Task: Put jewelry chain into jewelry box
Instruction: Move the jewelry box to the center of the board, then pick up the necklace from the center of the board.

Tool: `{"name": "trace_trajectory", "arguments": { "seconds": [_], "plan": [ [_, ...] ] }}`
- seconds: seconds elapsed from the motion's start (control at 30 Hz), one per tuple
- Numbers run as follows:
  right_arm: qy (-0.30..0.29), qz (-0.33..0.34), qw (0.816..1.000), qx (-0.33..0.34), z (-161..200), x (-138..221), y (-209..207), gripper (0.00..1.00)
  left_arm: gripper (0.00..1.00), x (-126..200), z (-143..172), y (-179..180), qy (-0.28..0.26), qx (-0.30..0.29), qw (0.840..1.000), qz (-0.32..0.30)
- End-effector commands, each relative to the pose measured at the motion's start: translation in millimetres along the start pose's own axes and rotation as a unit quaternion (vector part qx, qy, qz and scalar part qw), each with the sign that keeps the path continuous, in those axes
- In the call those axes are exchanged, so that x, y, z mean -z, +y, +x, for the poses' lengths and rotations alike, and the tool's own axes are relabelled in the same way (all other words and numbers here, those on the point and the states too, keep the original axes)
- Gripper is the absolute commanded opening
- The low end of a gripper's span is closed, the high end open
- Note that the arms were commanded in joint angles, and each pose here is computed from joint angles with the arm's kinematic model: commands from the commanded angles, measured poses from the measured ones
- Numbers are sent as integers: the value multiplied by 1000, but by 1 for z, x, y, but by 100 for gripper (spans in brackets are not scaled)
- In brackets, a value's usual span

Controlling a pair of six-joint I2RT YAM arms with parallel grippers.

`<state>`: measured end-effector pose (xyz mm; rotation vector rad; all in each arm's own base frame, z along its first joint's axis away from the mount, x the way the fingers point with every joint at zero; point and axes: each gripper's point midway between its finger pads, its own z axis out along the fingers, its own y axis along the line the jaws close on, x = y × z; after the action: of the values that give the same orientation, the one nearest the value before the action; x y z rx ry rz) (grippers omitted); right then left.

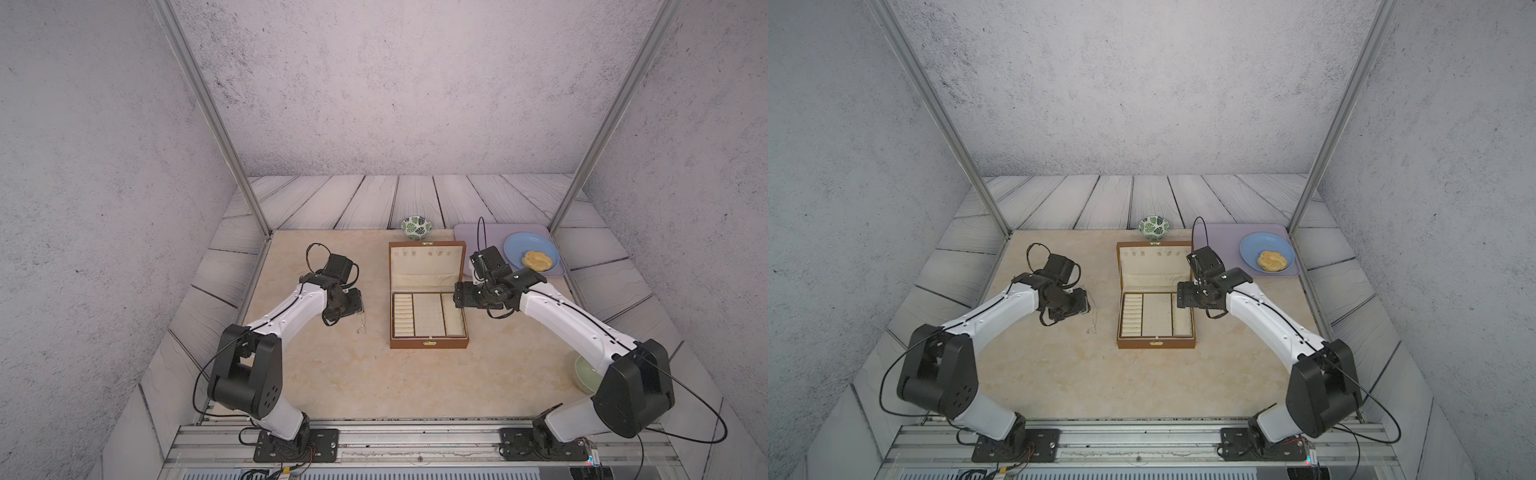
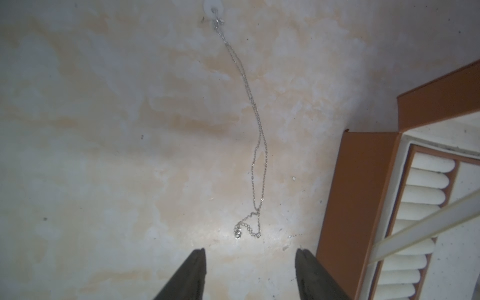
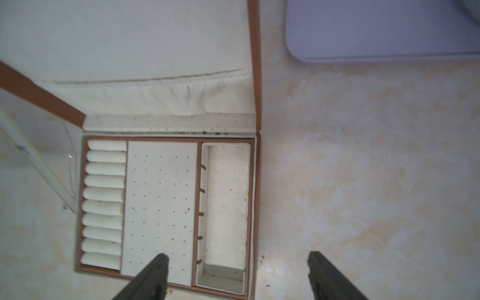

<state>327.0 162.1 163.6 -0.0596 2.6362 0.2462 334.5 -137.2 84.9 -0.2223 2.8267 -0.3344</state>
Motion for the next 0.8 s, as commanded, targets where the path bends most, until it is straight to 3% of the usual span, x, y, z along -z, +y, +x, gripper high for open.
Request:
{"name": "trace_trajectory", "arguments": {
  "seconds": [0.0,0.3,0.77],
  "plan": [
    [-10,24,1000,8,0,11,-9,99,57,-8,7,-1,27,-14,999,-22],
    [-32,30,999,9,-2,20,-14,99,53,-24,-40,10,11,-18,996,-92],
    [-33,35,999,11,-3,18,-16,99,46,-66,-117,34,1,45,992,-114]
  ]
}}
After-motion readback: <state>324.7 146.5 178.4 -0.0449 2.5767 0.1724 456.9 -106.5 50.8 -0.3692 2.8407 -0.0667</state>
